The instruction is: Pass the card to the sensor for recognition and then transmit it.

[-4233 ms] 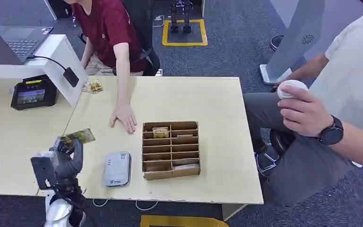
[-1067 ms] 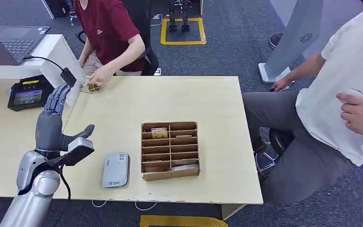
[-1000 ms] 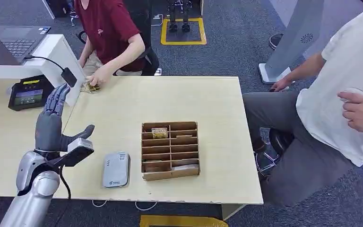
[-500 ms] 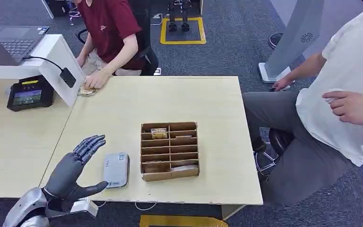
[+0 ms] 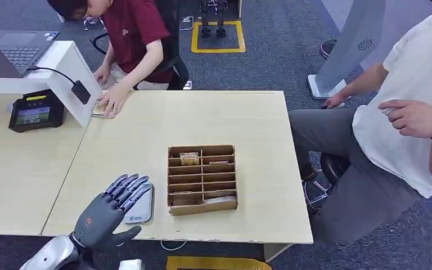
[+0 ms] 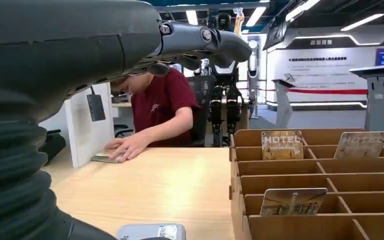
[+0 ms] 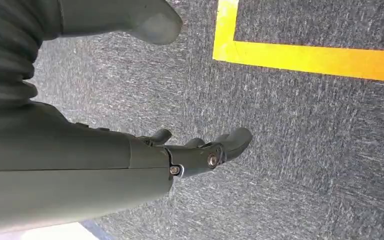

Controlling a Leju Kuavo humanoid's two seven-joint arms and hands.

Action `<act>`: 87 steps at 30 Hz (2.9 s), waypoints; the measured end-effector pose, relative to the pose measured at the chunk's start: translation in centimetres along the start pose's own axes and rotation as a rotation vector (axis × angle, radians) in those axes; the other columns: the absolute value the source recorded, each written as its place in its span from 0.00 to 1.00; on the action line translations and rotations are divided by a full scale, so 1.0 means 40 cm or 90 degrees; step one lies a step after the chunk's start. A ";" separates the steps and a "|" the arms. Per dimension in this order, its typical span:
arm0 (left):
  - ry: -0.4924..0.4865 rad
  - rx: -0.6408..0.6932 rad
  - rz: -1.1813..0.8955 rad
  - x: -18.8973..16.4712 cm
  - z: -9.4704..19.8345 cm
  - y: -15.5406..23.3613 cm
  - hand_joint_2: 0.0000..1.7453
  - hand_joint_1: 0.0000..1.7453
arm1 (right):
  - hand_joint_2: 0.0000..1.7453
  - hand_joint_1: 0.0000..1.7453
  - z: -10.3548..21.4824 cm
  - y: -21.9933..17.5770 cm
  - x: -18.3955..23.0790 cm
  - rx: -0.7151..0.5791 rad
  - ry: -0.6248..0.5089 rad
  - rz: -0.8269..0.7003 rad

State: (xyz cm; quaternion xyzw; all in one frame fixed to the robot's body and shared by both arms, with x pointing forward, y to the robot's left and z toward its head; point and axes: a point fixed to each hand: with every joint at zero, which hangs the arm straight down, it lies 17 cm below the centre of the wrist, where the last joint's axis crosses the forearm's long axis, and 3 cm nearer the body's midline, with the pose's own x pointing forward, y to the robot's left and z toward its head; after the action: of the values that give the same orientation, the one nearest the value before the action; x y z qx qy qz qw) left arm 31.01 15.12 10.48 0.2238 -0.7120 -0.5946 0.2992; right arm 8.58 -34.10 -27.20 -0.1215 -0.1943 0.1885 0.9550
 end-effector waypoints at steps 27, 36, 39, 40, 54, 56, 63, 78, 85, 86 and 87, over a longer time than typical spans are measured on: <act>0.053 -0.032 -0.070 0.048 -0.125 -0.060 1.00 0.00 | 1.00 0.00 0.004 0.027 -0.002 0.003 0.016 -0.018; 0.067 -0.071 -0.045 0.065 -0.165 -0.124 1.00 0.00 | 1.00 0.00 0.007 0.049 0.006 0.011 0.015 -0.019; 0.067 -0.086 -0.033 0.072 -0.164 -0.149 1.00 0.00 | 1.00 0.00 0.008 0.052 0.007 0.012 0.015 -0.019; 0.067 -0.090 -0.031 0.074 -0.163 -0.156 1.00 0.00 | 1.00 0.00 0.008 0.053 0.007 0.013 0.015 -0.018; 0.069 -0.115 -0.012 0.078 -0.164 -0.193 1.00 0.00 | 1.00 0.00 0.008 0.058 0.007 0.016 0.016 -0.013; 0.067 -0.120 -0.010 0.082 -0.165 -0.201 1.00 0.00 | 1.00 0.00 0.008 0.058 0.009 0.016 0.014 -0.012; 0.078 -0.130 0.000 0.073 -0.170 -0.219 1.00 0.00 | 1.00 0.00 0.008 0.060 0.012 0.018 0.010 -0.006; 0.099 -0.129 0.009 0.060 -0.169 -0.229 1.00 0.00 | 1.00 0.00 0.008 0.060 0.014 0.020 0.006 0.006; 0.114 -0.128 0.013 0.046 -0.162 -0.229 1.00 0.00 | 1.00 0.00 0.008 0.061 0.013 0.020 0.006 0.007; 0.115 -0.129 0.014 0.046 -0.160 -0.231 1.00 0.00 | 1.00 0.00 0.008 0.061 0.014 0.020 0.006 0.007; 0.116 -0.129 0.014 0.046 -0.160 -0.231 1.00 0.00 | 1.00 0.00 0.008 0.061 0.013 0.020 0.006 0.007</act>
State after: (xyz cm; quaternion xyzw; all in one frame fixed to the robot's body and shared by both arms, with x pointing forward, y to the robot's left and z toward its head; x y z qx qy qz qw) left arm 33.77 7.51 2.44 0.2373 -0.6208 -0.6373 0.3901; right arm 8.13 -31.64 -27.48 -0.1082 -0.1859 0.1959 0.9568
